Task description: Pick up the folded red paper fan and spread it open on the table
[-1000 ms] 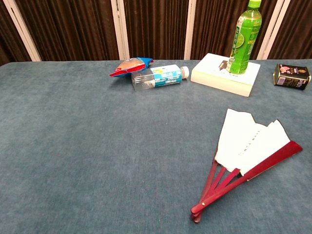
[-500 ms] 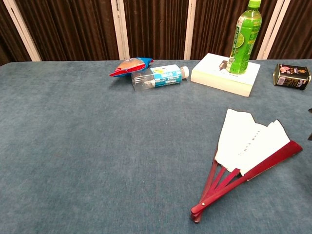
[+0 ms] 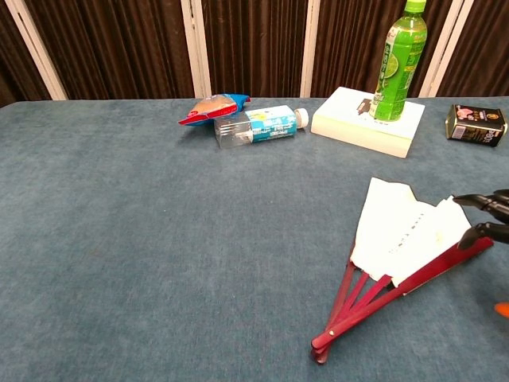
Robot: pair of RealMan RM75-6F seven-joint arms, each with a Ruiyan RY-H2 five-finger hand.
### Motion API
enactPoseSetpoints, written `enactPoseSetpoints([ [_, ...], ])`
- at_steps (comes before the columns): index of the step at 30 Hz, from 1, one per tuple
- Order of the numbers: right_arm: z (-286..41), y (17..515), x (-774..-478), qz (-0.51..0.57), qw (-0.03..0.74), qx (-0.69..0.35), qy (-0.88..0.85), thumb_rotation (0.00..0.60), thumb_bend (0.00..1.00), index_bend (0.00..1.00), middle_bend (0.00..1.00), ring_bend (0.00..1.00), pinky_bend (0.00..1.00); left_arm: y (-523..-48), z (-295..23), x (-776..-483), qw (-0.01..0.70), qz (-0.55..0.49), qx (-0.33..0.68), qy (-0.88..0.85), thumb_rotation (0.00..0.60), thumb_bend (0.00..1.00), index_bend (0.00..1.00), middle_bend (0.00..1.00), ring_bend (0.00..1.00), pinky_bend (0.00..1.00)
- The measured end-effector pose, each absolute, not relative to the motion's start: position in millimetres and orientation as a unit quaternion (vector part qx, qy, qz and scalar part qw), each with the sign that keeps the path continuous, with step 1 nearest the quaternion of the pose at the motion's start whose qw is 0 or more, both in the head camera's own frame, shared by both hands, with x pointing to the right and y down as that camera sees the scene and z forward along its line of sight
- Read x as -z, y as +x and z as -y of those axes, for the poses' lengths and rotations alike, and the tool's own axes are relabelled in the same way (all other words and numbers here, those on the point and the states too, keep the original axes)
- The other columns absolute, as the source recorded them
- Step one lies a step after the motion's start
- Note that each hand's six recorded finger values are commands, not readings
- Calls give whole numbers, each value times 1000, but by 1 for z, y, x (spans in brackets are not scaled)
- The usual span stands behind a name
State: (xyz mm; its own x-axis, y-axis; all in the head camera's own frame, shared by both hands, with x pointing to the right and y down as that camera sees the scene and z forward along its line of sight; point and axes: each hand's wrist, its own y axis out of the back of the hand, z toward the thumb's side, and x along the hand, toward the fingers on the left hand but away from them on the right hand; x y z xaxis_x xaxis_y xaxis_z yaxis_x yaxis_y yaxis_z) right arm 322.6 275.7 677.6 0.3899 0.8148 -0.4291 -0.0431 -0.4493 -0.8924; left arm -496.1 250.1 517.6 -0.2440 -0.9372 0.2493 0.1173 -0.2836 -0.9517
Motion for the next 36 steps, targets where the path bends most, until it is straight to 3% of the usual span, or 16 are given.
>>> enactPoseSetpoints([
  [36, -250, 276, -706, 262, 456, -451, -721, 600, 264, 464, 71, 94, 25, -494, -249, -524, 408, -432, 663, -455, 600, 87, 63, 0, 0, 0],
])
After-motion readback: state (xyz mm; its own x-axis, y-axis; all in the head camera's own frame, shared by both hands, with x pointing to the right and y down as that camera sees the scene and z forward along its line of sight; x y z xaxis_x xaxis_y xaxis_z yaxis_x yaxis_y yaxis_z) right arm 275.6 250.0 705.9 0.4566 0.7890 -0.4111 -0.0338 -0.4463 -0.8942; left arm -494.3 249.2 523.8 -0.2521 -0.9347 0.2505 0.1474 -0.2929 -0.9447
